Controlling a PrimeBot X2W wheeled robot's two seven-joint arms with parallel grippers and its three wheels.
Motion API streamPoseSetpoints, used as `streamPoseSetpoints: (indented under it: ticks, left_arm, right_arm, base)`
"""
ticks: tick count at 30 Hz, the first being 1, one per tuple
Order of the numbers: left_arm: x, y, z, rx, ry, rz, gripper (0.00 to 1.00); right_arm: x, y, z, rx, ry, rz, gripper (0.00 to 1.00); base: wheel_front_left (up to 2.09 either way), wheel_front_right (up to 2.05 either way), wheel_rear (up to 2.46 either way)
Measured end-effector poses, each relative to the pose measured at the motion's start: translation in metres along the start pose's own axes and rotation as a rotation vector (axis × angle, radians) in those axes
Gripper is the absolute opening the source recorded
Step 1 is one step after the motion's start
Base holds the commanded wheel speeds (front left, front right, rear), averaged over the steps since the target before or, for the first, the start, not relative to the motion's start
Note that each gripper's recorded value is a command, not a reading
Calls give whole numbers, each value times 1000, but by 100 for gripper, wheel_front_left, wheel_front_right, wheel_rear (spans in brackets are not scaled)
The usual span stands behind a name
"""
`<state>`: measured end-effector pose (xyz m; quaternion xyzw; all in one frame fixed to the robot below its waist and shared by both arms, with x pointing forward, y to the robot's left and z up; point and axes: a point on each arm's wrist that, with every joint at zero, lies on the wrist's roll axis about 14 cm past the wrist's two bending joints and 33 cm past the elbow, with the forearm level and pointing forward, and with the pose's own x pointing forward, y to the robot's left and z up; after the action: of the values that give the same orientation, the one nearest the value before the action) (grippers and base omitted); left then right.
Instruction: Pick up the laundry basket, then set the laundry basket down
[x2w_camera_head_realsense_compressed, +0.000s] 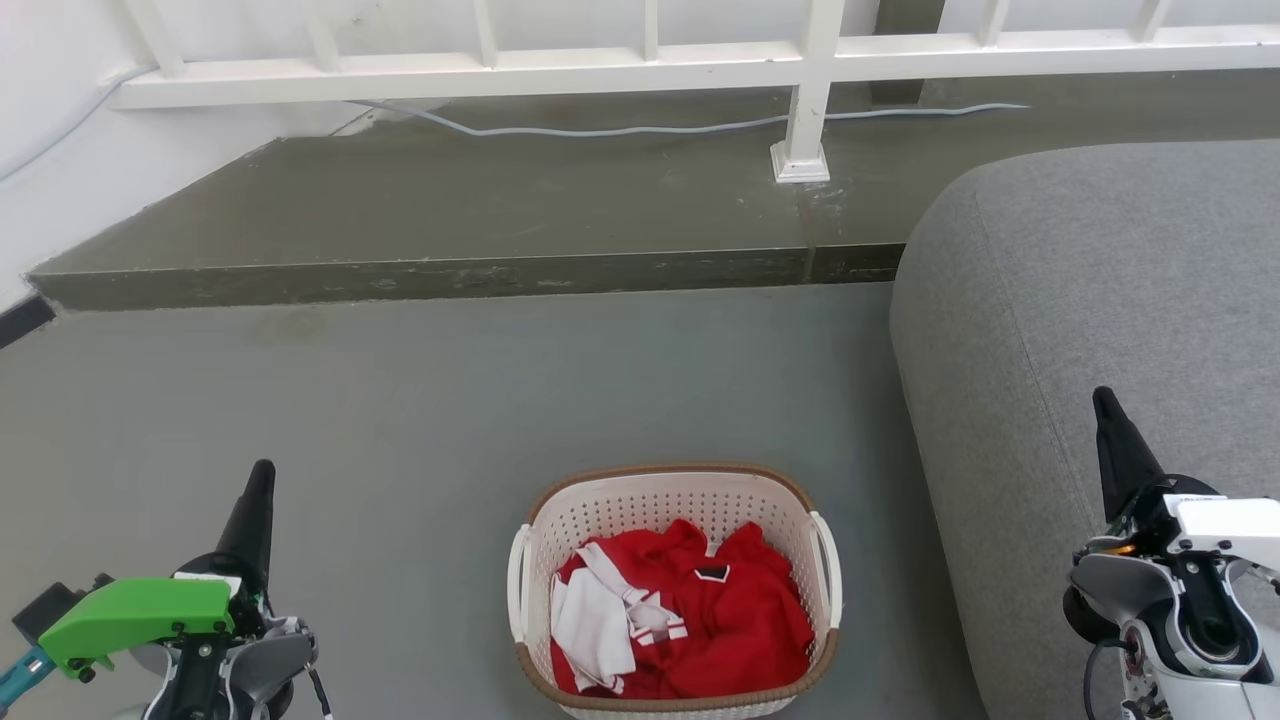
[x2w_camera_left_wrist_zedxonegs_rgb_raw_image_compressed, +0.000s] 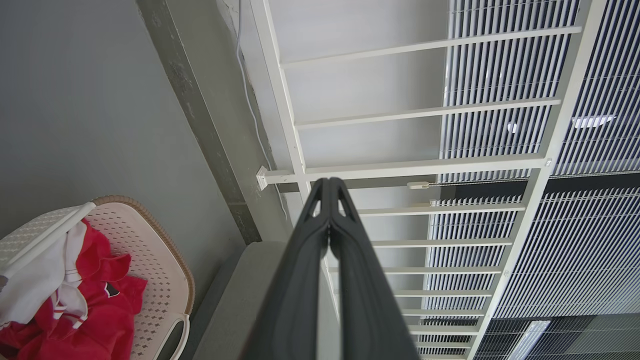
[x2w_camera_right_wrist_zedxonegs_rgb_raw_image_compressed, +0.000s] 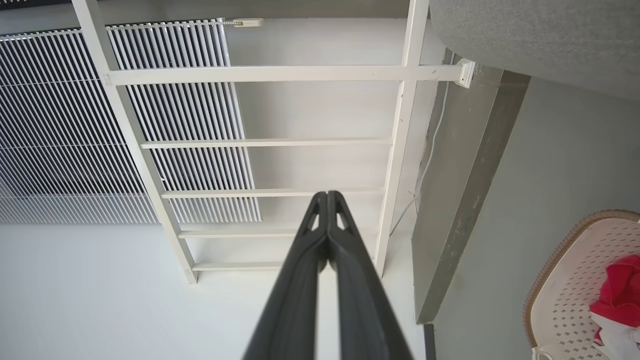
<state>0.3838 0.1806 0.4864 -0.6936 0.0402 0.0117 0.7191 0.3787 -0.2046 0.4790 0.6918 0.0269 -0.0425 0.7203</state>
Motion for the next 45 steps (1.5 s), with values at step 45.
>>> streamPoseSetpoints:
  ticks: [45]
  left_arm:
    - [-1,-2,4,-44,-10,-11,0]
  right_arm:
    - [0,3,2,52,-5,13,0]
  base:
    - [0,0,0]
